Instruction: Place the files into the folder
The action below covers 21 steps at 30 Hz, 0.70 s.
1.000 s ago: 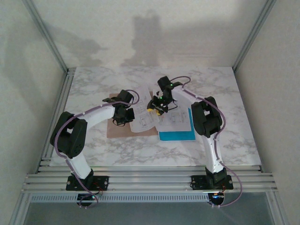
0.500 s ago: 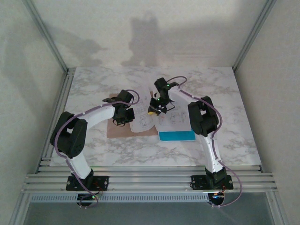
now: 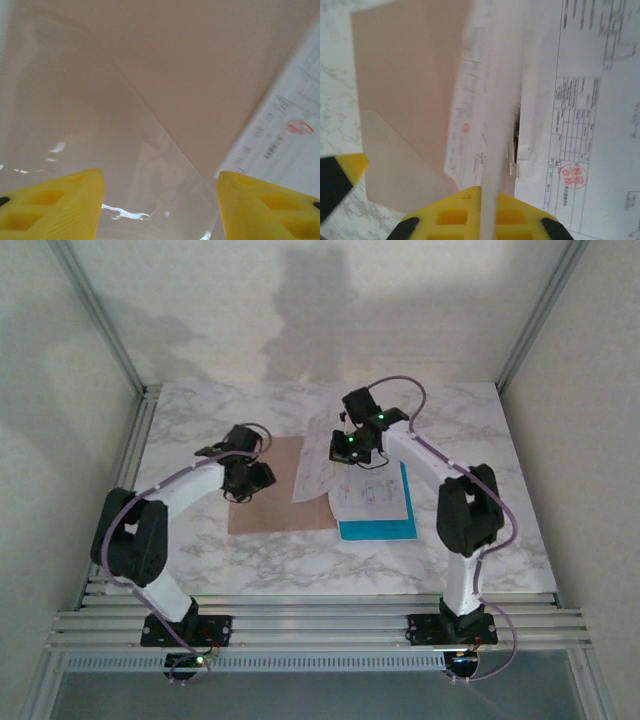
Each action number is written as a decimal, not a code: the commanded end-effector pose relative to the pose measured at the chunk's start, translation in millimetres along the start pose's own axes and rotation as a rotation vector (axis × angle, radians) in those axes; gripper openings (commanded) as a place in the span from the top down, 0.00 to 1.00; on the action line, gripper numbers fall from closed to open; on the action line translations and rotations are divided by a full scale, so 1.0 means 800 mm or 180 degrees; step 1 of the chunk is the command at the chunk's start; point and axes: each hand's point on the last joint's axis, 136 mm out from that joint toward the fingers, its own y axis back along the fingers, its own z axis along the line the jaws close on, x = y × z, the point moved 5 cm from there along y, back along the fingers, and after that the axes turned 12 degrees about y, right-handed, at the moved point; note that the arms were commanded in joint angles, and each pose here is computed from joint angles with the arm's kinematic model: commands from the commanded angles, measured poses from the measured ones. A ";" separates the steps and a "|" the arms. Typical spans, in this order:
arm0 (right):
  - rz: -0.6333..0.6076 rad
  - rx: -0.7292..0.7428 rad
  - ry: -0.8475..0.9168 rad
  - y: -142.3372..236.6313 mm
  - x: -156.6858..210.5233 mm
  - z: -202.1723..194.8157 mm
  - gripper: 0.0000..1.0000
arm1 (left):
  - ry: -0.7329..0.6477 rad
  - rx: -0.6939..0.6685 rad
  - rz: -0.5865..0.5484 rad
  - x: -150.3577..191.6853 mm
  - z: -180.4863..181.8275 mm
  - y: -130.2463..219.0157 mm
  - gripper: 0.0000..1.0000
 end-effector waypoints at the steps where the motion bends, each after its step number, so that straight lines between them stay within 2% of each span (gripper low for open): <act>1: -0.0334 0.0151 0.0373 0.014 -0.004 -0.001 1.00 | 0.0533 -0.0001 -0.0013 -0.015 0.032 0.012 0.38; 4: -0.0587 0.0106 0.0599 0.029 -0.007 0.004 1.00 | 0.0903 0.0034 0.0010 -0.023 0.059 0.015 0.34; 10: -0.0810 -0.0151 0.1109 0.032 -0.001 0.019 1.00 | 0.1594 0.0295 0.0078 -0.026 0.101 0.018 0.26; 21: -0.0861 -0.0618 0.1741 0.026 0.024 0.043 1.00 | 0.1872 0.0500 0.0276 -0.021 0.099 0.011 0.21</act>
